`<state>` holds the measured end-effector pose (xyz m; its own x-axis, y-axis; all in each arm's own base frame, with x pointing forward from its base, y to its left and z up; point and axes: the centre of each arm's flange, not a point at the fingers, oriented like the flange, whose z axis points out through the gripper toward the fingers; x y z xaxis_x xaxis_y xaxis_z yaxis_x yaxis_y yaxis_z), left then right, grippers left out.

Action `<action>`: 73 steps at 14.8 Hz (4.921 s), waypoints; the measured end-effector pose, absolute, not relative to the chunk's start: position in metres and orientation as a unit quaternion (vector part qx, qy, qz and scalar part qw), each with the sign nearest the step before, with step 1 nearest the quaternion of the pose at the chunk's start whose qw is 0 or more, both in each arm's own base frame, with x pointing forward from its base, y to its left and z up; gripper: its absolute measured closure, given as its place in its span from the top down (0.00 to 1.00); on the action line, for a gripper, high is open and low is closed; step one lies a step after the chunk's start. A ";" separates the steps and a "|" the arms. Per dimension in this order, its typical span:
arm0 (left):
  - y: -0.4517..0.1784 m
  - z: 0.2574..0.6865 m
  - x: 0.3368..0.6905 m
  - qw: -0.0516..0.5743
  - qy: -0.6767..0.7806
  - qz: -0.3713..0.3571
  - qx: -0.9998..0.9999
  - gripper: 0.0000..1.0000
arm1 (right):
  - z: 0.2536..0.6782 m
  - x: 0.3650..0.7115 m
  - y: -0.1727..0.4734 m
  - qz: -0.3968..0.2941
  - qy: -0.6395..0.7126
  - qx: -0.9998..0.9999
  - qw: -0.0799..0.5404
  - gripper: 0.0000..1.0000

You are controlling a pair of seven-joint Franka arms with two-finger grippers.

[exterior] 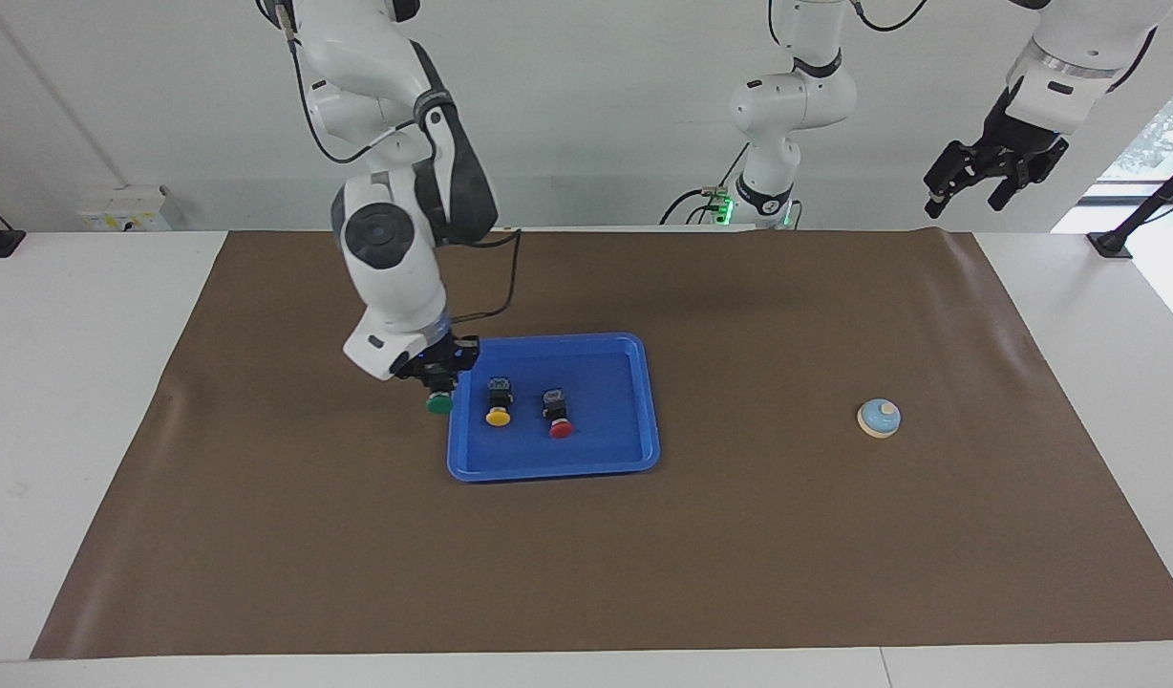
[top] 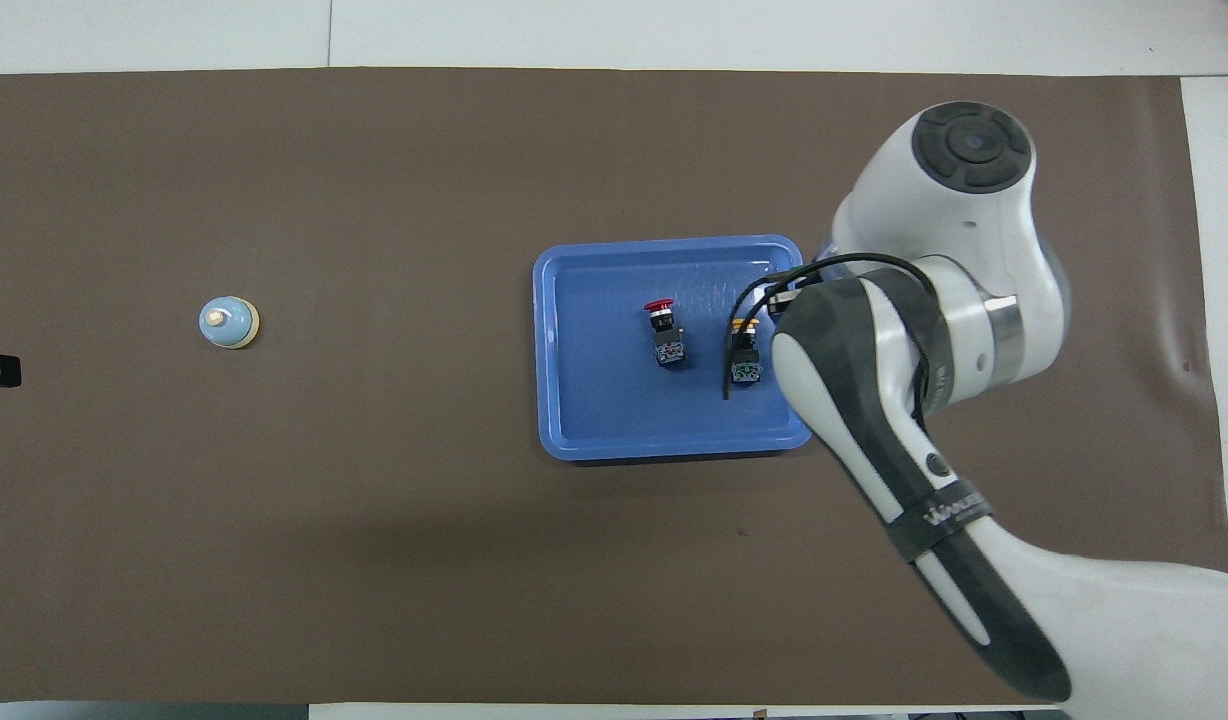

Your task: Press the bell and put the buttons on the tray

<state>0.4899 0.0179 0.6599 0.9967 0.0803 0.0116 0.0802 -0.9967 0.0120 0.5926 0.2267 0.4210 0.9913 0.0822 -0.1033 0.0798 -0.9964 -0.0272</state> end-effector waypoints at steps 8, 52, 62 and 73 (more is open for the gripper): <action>0.018 0.660 0.490 0.006 0.040 0.006 0.999 1.00 | 0.369 0.570 0.430 -0.013 -0.071 -0.997 0.038 0.41; 0.018 0.660 0.490 0.006 0.040 0.006 0.999 1.00 | 0.560 0.543 0.020 0.098 0.060 -0.993 0.017 1.00; 0.018 0.660 0.490 0.006 0.040 0.006 0.999 1.00 | 0.561 0.544 0.009 0.096 0.055 -0.994 0.010 1.00; 0.021 0.645 0.502 0.006 0.042 0.041 0.998 0.78 | 0.571 0.539 -0.012 0.107 0.073 -0.992 0.011 1.00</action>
<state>0.5016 0.0212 0.6449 0.9932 0.0834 0.0816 0.0824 -0.9965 0.0147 0.5390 -0.0118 0.5709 0.9666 -0.1419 -0.2135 -0.1465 -0.9892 -0.0058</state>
